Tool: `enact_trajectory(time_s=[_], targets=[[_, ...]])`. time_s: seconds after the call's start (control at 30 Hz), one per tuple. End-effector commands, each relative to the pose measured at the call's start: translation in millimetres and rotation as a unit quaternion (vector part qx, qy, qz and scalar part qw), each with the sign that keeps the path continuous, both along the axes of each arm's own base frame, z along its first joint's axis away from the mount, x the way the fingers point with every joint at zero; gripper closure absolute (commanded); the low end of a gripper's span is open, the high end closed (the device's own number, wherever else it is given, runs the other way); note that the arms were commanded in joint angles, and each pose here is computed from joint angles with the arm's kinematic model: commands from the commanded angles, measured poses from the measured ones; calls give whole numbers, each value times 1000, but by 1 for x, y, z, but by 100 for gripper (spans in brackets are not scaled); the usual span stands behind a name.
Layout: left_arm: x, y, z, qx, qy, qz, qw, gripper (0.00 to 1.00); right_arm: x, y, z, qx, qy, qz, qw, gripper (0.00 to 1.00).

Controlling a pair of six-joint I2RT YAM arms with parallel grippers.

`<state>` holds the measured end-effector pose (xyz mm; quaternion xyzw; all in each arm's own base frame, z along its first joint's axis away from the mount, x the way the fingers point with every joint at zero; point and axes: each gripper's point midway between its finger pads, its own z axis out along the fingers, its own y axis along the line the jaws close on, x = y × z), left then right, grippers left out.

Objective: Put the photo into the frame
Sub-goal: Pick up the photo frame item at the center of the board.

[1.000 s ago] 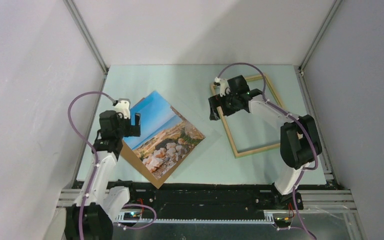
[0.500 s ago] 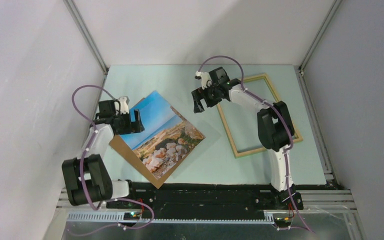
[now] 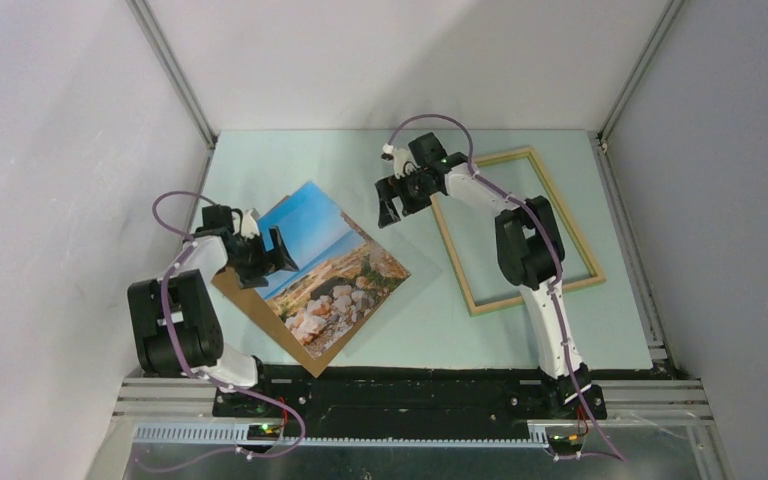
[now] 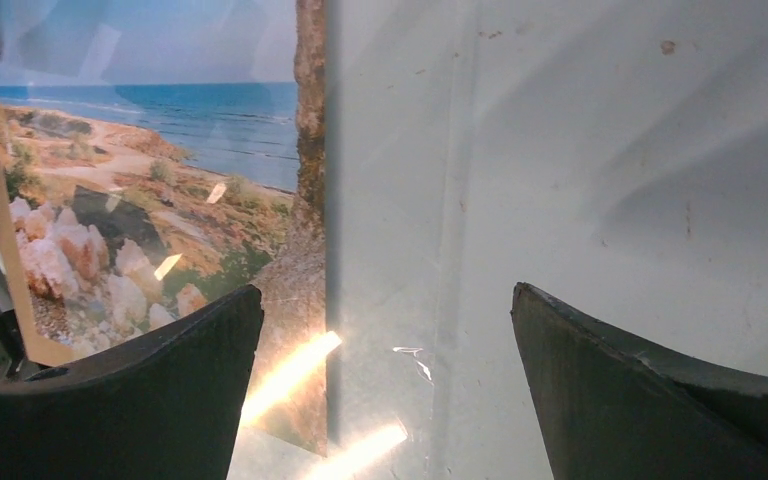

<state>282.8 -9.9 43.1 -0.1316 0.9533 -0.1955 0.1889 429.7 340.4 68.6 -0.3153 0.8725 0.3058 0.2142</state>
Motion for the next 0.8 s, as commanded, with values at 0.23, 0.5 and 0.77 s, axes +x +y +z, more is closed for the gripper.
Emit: enact_trajectory(time_s=[0.23,0.5,0.77], targets=[[-7,-11,-16,-46,49,15,998,2,0,12,-3,52,60,9,997,4],[-7,-17,-24,-66,67,8,996,2,3,10,-11,75,97,2,992,5],[-1,-22,-29,-88,70,3,994,2,-10,19,-20,109,148,17,983,8]])
